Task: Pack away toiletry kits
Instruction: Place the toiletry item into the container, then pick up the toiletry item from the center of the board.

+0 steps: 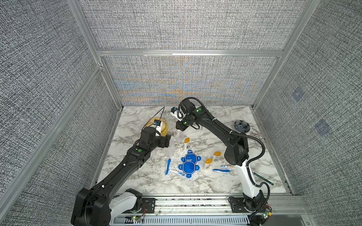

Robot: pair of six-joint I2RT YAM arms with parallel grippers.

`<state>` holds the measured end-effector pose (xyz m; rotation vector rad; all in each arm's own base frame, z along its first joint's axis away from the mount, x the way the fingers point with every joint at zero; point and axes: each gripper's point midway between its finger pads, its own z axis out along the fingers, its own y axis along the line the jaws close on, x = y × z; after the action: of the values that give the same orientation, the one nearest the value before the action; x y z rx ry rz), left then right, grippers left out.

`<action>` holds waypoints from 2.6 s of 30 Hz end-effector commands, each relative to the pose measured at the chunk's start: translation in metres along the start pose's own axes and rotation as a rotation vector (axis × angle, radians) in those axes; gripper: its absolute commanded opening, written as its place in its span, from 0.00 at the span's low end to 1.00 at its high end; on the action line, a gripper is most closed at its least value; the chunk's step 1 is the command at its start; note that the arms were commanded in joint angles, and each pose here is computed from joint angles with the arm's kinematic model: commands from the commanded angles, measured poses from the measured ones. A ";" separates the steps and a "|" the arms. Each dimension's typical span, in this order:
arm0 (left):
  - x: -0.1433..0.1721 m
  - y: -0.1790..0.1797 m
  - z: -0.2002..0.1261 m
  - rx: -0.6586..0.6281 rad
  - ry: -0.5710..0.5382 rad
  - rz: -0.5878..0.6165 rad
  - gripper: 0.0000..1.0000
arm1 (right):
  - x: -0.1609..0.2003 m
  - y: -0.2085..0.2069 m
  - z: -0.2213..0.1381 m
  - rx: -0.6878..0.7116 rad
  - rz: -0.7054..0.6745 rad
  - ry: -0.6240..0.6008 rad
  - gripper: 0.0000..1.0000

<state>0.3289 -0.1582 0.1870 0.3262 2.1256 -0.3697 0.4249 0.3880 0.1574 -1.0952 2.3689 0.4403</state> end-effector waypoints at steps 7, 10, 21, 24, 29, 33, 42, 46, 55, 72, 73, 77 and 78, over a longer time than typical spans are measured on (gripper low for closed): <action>-0.004 0.002 -0.001 -0.009 -0.027 0.003 0.88 | 0.006 0.002 0.013 -0.008 0.012 0.042 0.28; -0.004 0.003 -0.001 -0.013 -0.029 0.004 0.88 | 0.004 0.002 0.010 -0.004 0.010 0.040 0.36; -0.007 0.001 -0.001 -0.005 -0.033 0.005 0.88 | -0.019 0.014 -0.064 0.047 -0.053 -0.067 0.48; -0.007 0.000 0.001 0.004 -0.030 0.006 0.88 | -0.007 0.016 -0.091 0.062 -0.070 -0.079 0.61; -0.008 -0.004 0.002 0.028 -0.033 0.011 0.88 | 0.027 0.023 -0.112 0.035 -0.058 -0.116 0.78; -0.007 -0.006 0.005 0.039 -0.030 0.008 0.88 | 0.055 0.029 -0.107 0.002 -0.049 -0.092 0.85; -0.006 -0.008 0.007 0.054 -0.028 0.004 0.88 | 0.072 0.032 -0.070 -0.061 0.019 -0.006 0.84; -0.005 -0.007 0.008 0.048 -0.023 0.004 0.88 | 0.077 0.026 -0.052 -0.048 0.055 0.022 0.79; -0.002 -0.006 0.011 0.041 -0.011 0.006 0.88 | 0.088 0.023 -0.027 -0.041 0.073 0.073 0.68; -0.002 -0.006 0.009 0.043 -0.016 0.001 0.88 | 0.099 0.019 -0.015 0.005 0.081 0.110 0.48; -0.002 -0.006 0.009 0.043 -0.017 -0.001 0.88 | 0.098 0.018 -0.015 0.011 0.082 0.108 0.46; -0.001 -0.005 0.009 0.037 -0.017 0.001 0.88 | 0.097 0.019 -0.018 0.018 0.077 0.105 0.41; -0.002 -0.005 0.009 0.036 -0.018 0.000 0.88 | 0.095 0.019 -0.020 0.019 0.076 0.101 0.41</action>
<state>0.3324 -0.1668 0.1797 0.3497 2.1262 -0.4164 0.3501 0.3320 0.1170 -1.0548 2.5112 0.4126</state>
